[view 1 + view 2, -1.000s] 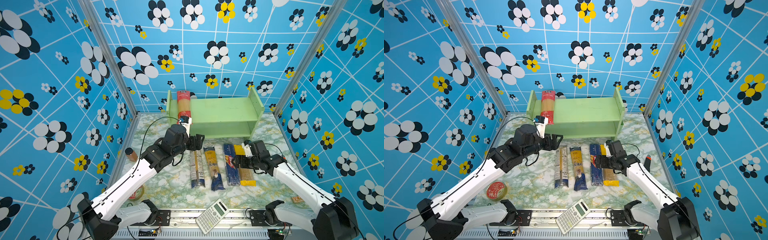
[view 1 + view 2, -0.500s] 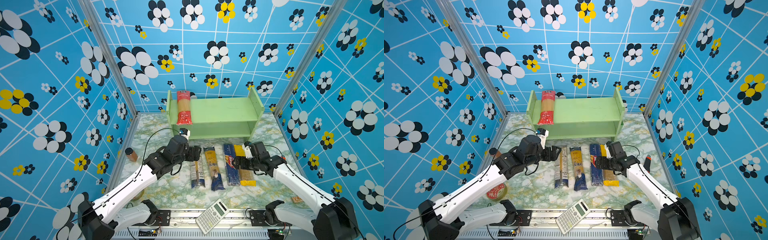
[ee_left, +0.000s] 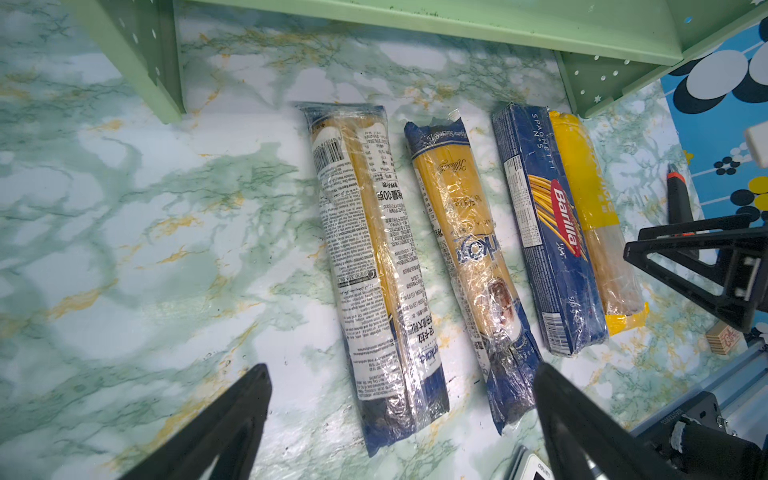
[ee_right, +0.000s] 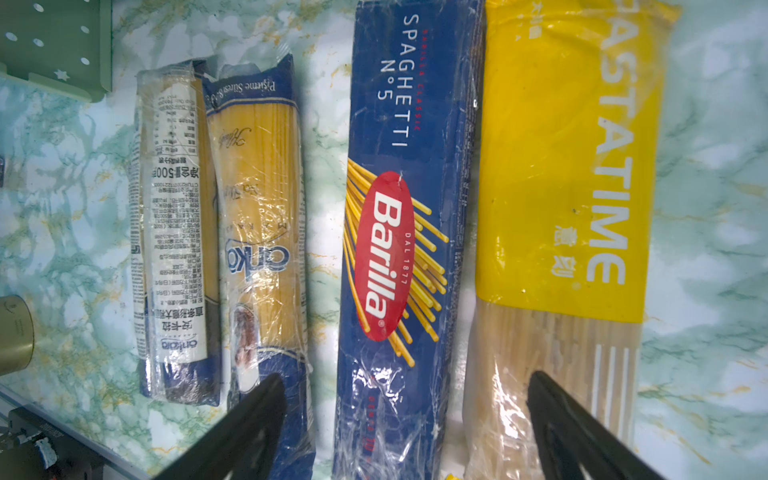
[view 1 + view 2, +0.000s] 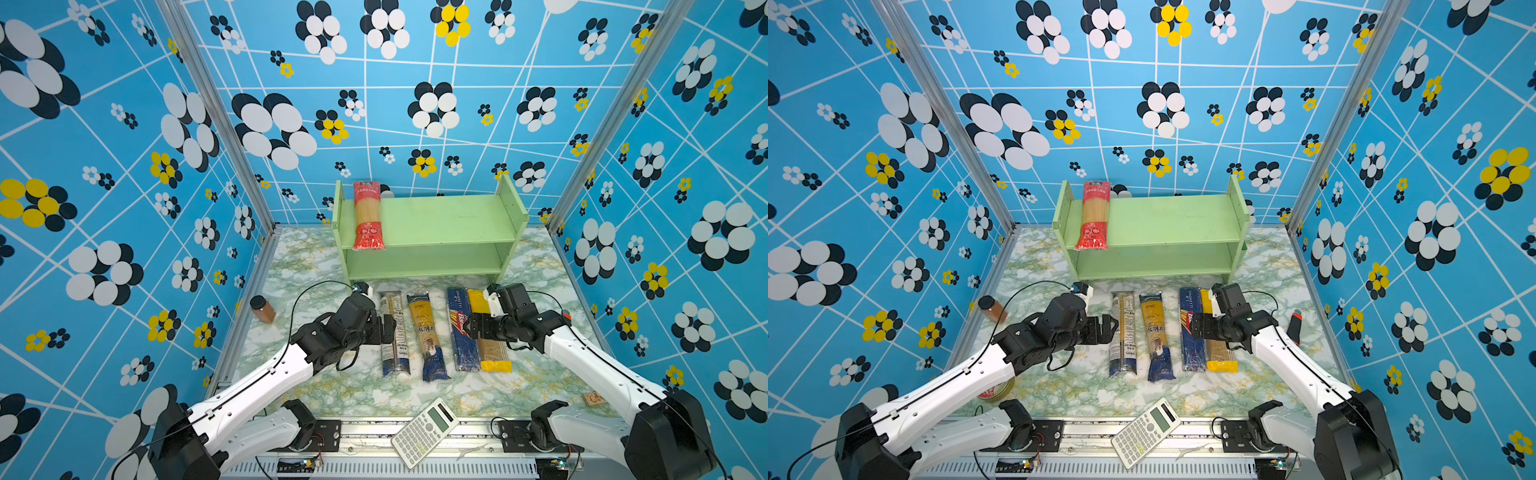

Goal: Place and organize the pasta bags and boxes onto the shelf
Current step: 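Withdraw the left gripper down toward the white-labelled spaghetti bag on the table, then lower the open left gripper over the white-labelled spaghetti bag's near end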

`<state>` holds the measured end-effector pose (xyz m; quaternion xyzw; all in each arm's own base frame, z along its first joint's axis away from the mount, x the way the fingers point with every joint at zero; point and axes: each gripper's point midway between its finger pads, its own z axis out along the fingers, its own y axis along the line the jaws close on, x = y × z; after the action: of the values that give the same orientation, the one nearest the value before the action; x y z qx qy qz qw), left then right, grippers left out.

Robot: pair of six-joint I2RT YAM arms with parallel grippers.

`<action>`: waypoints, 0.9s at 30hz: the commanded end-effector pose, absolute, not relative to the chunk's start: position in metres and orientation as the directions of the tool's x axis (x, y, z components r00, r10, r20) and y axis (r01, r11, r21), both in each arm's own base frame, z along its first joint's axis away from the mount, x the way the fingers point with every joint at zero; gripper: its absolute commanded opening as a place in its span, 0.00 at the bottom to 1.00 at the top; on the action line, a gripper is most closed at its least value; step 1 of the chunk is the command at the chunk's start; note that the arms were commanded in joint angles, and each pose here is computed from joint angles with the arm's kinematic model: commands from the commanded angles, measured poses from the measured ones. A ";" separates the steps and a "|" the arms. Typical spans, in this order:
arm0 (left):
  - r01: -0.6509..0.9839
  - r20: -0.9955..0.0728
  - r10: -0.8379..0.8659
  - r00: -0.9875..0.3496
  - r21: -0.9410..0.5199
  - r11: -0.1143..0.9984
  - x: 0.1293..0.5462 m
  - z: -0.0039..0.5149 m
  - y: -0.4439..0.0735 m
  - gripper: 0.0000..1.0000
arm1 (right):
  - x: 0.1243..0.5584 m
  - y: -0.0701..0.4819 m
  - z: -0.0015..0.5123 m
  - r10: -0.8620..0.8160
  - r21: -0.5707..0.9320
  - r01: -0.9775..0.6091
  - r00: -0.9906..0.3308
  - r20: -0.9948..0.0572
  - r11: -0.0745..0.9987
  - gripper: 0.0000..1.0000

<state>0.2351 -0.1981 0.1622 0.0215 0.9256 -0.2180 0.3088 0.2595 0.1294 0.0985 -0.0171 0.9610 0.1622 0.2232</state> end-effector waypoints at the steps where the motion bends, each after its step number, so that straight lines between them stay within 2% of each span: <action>1: 0.144 -0.565 -0.116 -0.817 -0.394 0.908 0.231 0.153 -0.195 0.99 | 0.259 0.135 0.096 0.037 0.315 -0.113 -0.901 -0.432 0.942 0.93; 27: 0.082 -0.475 -0.101 -0.874 -0.348 0.934 0.223 0.107 -0.198 0.99 | 0.257 0.134 0.094 0.039 0.315 -0.112 -0.899 -0.436 0.942 0.93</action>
<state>0.2241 -0.1972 0.1136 -0.0016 0.9495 -0.1854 0.2532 0.2615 0.1321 0.0997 -0.0205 0.9590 0.1653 0.2291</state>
